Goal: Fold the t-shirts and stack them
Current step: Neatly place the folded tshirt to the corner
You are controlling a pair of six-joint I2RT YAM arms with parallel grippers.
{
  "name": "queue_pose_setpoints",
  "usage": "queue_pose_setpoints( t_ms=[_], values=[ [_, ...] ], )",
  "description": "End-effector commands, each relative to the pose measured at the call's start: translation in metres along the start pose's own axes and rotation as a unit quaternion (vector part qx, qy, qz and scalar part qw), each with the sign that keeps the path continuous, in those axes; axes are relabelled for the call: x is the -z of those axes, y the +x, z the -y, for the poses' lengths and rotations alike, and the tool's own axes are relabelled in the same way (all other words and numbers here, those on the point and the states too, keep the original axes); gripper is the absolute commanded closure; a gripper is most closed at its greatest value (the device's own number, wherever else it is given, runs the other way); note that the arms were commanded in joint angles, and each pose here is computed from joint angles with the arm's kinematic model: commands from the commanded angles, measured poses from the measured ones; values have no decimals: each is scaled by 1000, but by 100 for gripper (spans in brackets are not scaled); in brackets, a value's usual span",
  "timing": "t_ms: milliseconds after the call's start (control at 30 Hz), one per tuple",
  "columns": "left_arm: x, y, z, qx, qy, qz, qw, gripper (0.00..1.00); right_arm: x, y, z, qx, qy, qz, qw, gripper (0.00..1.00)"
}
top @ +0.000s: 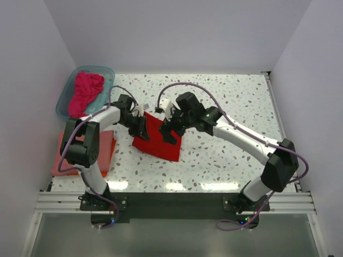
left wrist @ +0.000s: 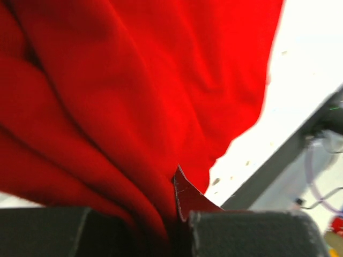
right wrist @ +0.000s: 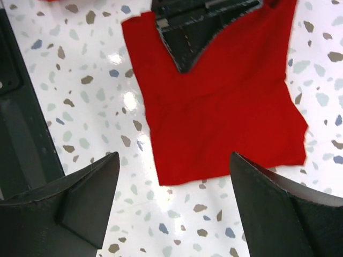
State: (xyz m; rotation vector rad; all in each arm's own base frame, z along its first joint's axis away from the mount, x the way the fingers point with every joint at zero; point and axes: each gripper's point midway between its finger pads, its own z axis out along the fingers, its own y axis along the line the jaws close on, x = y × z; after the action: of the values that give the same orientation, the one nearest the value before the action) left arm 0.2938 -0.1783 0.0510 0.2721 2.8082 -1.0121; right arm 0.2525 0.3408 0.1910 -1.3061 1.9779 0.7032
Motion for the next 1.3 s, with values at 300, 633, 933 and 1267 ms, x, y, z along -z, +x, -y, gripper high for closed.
queue_pose_setpoints(
  t_ms=[300, 633, 933, 1267],
  values=[
    [77, 18, -37, -109, -169, -13, 979, 100, 35, 30, 15, 51, 68, -53, 995, 12],
    [133, 27, -64, -154, -268, -31, 951, 100, 35, 62, 24, 77, 81, -102, 988, 11],
    [168, 72, -50, -140, -216, -19, 966, 100, 34, 81, 27, 86, 87, -124, 985, 11],
    [211, 84, -17, -165, -236, 45, 957, 100, 34, 89, 27, 97, 85, -135, 982, 11]
  ],
)
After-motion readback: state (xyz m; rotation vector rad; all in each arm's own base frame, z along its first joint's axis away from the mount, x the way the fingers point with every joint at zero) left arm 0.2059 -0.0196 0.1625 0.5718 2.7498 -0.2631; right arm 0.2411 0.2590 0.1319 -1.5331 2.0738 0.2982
